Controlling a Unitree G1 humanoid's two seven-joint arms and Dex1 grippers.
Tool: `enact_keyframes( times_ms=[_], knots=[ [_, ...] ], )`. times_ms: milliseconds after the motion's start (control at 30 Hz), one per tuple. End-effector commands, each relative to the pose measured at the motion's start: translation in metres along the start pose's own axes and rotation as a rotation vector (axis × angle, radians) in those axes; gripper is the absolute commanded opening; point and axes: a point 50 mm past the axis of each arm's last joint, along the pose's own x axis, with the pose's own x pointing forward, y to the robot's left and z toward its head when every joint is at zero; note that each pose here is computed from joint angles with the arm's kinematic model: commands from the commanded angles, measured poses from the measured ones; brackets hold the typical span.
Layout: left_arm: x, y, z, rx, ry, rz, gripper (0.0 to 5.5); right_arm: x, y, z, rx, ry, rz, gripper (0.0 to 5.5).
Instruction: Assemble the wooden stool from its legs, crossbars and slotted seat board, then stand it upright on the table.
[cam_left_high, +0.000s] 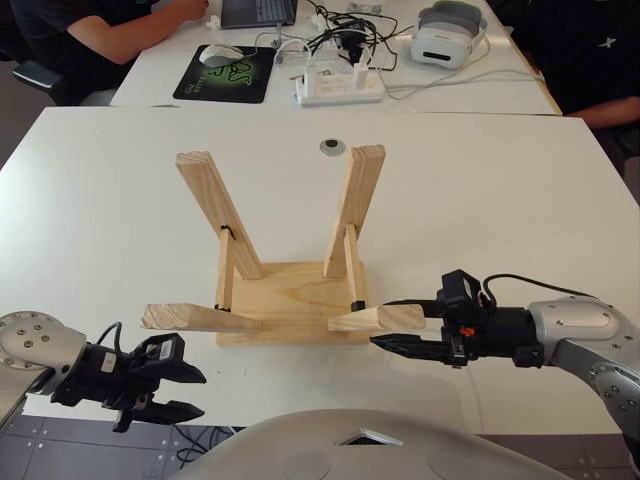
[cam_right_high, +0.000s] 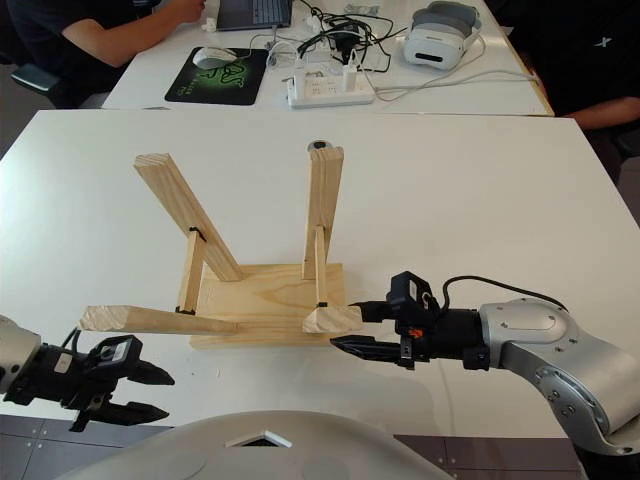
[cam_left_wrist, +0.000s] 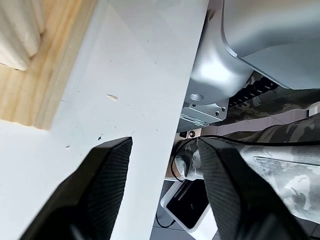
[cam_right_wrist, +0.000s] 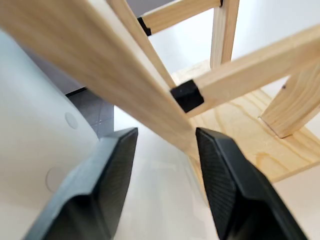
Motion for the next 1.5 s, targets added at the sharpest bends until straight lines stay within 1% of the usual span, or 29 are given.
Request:
enact_keyframes(
  times_ms=[33,133,267,300,400,467,533,667,700,733,800,967,1033,1167,1267,1367,1500],
  knots=[
    [-0.006,0.003,0.0,0.022,0.011,0.03,2.96,-0.004,-0.006,0.001,-0.054,-0.003,-0.025,2.78],
    [-0.011,0.008,-0.008,0.008,0.031,0.066,3.45,-0.009,-0.009,0.0,-0.053,-0.009,-0.033,3.29],
    [-0.014,0.011,-0.02,-0.027,0.03,0.112,3.92,-0.02,-0.011,-0.006,-0.02,0.032,-0.025,3.3],
    [-0.014,0.013,-0.021,-0.028,0.007,0.132,4.13,-0.023,-0.012,-0.009,-0.011,0.056,-0.023,3.3],
    [-0.01,0.017,-0.023,-0.037,-0.052,0.193,4.49,-0.027,-0.017,-0.021,0.005,0.108,-0.064,3.3],
    [-0.006,0.02,-0.024,-0.035,-0.093,0.241,4.52,-0.027,-0.023,-0.033,-0.007,0.155,-0.122,3.3],
    [-0.003,0.026,-0.026,-0.02,-0.114,0.301,4.52,-0.026,-0.027,-0.041,0.005,0.161,-0.165,3.3],
    [-0.008,0.028,-0.041,-0.076,-0.073,0.32,4.55,-0.027,-0.037,-0.046,-0.007,0.151,-0.245,2.7],
    [-0.01,0.03,-0.046,-0.073,-0.043,0.329,4.36,-0.026,-0.039,-0.046,-0.015,0.149,-0.258,2.56],
    [-0.014,0.033,-0.051,-0.078,-0.019,0.349,4.34,-0.024,-0.042,-0.046,-0.023,0.141,-0.276,2.46],
    [-0.019,0.042,-0.056,-0.07,0.004,0.4,4.02,-0.018,-0.047,-0.046,-0.058,0.093,-0.306,2.1],
    [-0.023,0.066,-0.052,-0.001,-0.022,0.532,3.3,-0.003,-0.049,-0.06,-0.097,0.161,-0.312,1.36],
    [-0.019,0.071,-0.047,0.037,-0.033,0.542,2.96,0.004,-0.048,-0.062,-0.074,0.15,-0.297,1.01],
    [-0.002,0.073,-0.037,0.079,-0.057,0.498,2.47,0.012,-0.05,-0.069,-0.106,0.204,-0.293,0.52],
    [0.011,0.071,-0.033,0.087,-0.076,0.45,2.01,0.019,-0.05,-0.068,-0.096,0.177,-0.289,0.05],
    [0.022,0.069,-0.034,0.1,-0.065,0.415,1.58,0.023,-0.05,-0.068,-0.109,0.178,-0.277,0.0],
    [0.03,0.071,-0.028,0.123,-0.088,0.41,1.01,0.029,-0.049,-0.068,-0.113,0.177,-0.267,0.0]
  ],
)
